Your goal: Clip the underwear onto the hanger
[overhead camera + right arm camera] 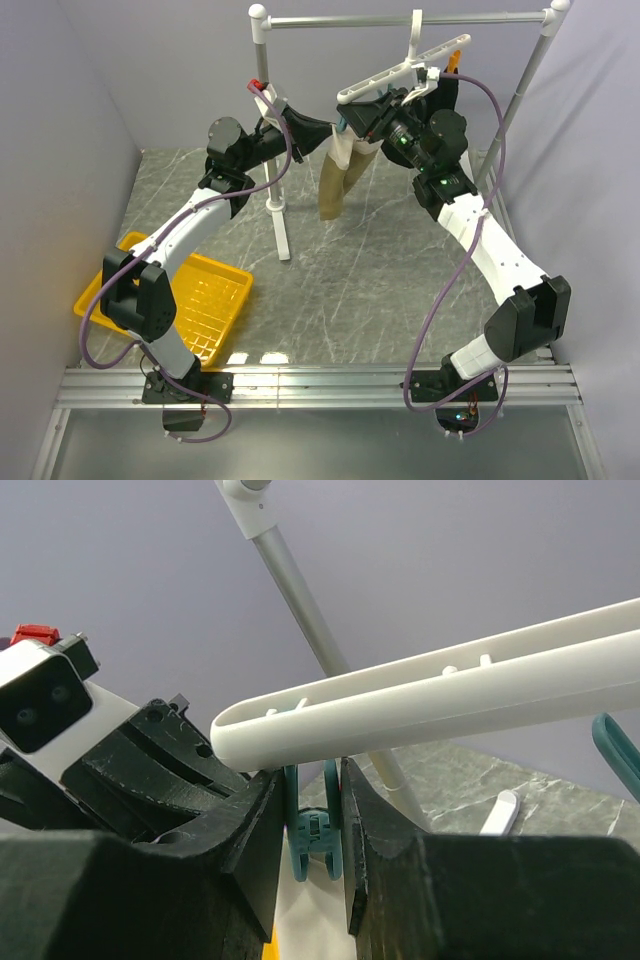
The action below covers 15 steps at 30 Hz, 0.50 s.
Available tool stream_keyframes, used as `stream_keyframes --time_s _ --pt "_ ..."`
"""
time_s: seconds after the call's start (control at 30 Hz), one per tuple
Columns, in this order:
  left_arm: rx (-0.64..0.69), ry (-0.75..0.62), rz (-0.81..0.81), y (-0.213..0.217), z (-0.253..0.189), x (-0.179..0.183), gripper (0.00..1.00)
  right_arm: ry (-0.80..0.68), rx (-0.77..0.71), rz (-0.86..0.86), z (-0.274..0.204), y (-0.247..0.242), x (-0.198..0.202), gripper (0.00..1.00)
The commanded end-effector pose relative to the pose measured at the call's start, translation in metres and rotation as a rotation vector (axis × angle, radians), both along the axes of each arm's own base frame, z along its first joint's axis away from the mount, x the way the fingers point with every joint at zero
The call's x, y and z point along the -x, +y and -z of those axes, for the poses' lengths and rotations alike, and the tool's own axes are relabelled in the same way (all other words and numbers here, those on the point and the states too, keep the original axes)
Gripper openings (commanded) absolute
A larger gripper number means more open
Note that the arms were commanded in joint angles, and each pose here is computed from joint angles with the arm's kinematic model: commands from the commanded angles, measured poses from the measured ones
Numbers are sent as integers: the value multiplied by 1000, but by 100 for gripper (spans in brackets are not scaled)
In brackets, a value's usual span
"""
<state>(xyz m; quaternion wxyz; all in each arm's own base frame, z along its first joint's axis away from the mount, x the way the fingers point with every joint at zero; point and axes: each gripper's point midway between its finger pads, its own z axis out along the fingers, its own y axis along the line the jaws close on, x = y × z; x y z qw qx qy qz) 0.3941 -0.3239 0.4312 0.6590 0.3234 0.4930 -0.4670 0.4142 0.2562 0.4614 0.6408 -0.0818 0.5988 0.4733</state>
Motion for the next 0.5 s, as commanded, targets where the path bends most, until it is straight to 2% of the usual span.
stream_keyframes --time_s 0.0,0.47 --pt "47 -90 32 4 -37 16 0 -46 -49 -4 -24 -6 3 0" --pt "46 -89 43 3 -37 16 0 8 -101 -45 -23 -4 0 0"
